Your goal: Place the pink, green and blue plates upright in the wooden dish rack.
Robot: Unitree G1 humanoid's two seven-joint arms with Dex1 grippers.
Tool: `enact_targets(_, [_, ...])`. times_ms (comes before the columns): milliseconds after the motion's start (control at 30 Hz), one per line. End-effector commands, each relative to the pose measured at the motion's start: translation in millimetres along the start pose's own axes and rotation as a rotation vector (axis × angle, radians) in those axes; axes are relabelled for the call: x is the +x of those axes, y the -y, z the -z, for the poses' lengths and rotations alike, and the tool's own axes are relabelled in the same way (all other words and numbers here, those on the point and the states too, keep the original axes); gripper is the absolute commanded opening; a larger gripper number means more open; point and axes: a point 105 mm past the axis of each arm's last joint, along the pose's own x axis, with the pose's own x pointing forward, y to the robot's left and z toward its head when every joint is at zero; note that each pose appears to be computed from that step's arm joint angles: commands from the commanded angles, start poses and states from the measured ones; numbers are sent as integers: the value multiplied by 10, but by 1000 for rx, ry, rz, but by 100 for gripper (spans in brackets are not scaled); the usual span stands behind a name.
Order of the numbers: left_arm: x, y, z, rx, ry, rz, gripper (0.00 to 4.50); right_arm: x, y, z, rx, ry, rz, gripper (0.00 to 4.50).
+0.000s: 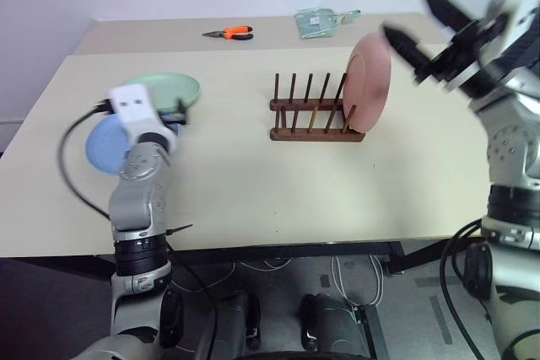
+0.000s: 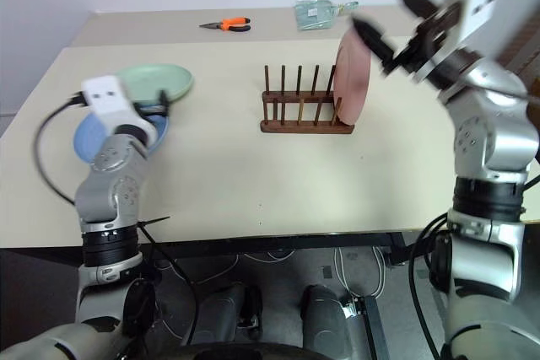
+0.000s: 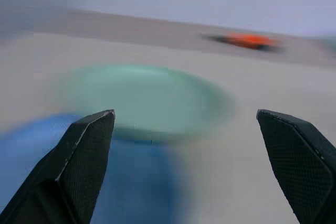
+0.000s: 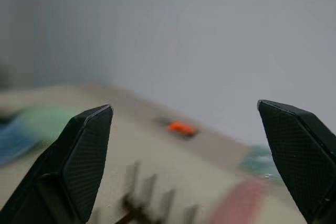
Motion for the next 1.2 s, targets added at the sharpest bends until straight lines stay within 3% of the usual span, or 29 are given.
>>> enact_targets(33, [67,-43,-135,-36,-22,4,444,160,-555,13,16,-7,-204,450])
enact_targets(167, [257,61,-144,-145,-101,85,444,236,-885,219,79,-31,-280,450])
enact_targets(433, [604,293,15,-379,-292,113,444,216,-1065,457,146,-65,-273,450])
enact_targets(600, [760,412,74,-517,-335,124,444,165,-1139,566,153,-93,-250,450])
enact_targets(733, [830,428,69,-596,-329,123,321,105,-1145,640,139,-118,-223,450])
enact_targets(933, [861,415,-47,-669,-280,173,23,69,-1116,663,123,-129,-198,450])
enact_targets(967, [857,423,-70,-680,-272,189,5,68,-1112,661,120,-128,-197,450])
enact_targets(1100, [671,539,-368,-626,-134,360,5,120,-1030,568,102,-109,-202,450])
enact_targets(1200, [265,776,-571,-549,-66,540,5,272,-987,407,-3,-78,-212,450])
